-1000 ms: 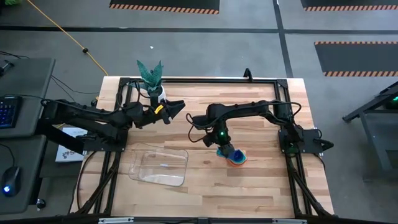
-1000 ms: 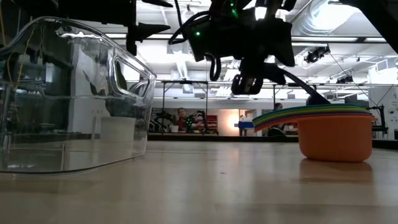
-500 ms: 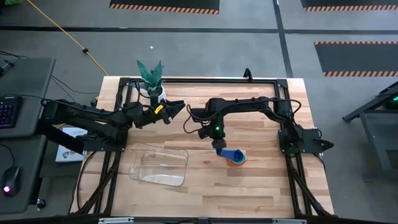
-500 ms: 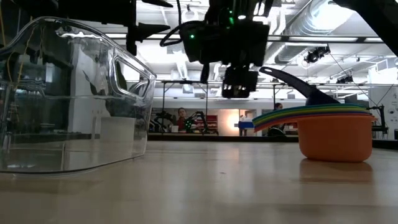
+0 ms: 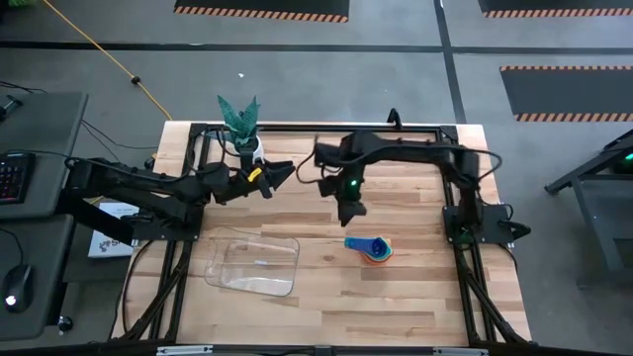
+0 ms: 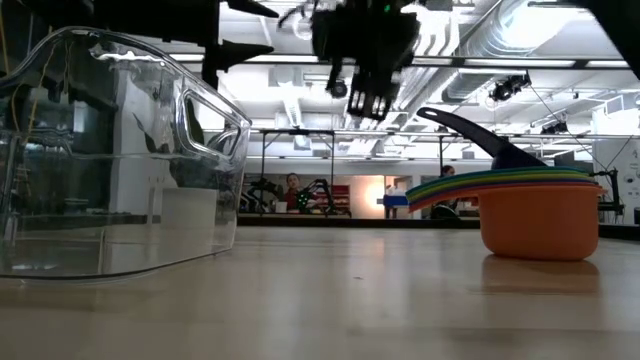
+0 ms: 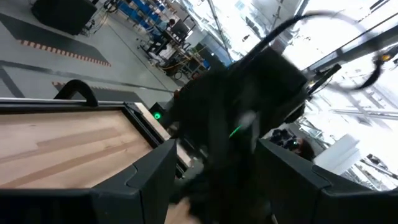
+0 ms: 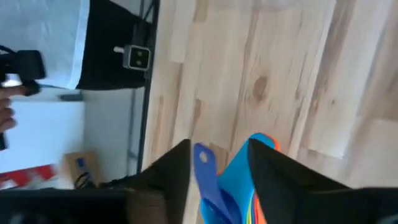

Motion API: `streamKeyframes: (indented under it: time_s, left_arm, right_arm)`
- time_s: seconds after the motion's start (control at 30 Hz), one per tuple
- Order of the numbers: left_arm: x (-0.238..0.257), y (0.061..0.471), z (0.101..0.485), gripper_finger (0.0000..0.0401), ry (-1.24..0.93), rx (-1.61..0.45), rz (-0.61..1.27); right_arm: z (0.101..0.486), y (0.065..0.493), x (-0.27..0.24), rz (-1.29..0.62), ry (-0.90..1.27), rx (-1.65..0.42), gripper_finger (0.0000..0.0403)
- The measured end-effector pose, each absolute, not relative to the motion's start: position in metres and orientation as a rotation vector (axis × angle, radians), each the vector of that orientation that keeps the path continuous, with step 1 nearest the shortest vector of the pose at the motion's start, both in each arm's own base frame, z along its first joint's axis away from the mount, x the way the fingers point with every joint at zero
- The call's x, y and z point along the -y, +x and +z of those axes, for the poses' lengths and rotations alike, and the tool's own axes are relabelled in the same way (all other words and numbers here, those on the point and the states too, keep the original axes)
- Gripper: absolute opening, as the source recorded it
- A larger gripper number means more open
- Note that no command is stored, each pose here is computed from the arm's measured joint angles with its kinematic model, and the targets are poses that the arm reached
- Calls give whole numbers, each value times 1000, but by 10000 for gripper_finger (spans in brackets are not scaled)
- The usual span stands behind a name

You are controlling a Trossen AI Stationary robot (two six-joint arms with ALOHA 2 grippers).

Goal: Nest measuring cups in basket
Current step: Stack the dark blue measuring cup on top of the light blue measuring cup

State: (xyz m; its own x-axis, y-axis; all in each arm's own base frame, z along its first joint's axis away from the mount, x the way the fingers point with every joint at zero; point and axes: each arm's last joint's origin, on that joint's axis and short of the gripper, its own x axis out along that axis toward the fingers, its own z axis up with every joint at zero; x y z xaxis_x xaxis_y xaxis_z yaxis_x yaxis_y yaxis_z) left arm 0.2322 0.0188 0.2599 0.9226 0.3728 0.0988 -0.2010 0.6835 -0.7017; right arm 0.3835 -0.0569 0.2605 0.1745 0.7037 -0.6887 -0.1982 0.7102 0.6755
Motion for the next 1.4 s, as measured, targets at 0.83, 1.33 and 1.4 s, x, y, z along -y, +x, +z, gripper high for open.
streamKeyframes:
  time_s: [0.83, 1.33, 1.4]
  left_arm:
    - [-20, 232, 259, 211, -693, 232, 375]
    - [-22, 232, 258, 211, -698, 232, 388]
    - [-22, 232, 258, 211, -698, 232, 388]
  right_arm:
    - [236, 340, -14, 532, 344, -1121, 0]
    - [229, 346, -4, 455, 391, -1052, 0]
    - [233, 345, -1, 461, 412, -1062, 0]
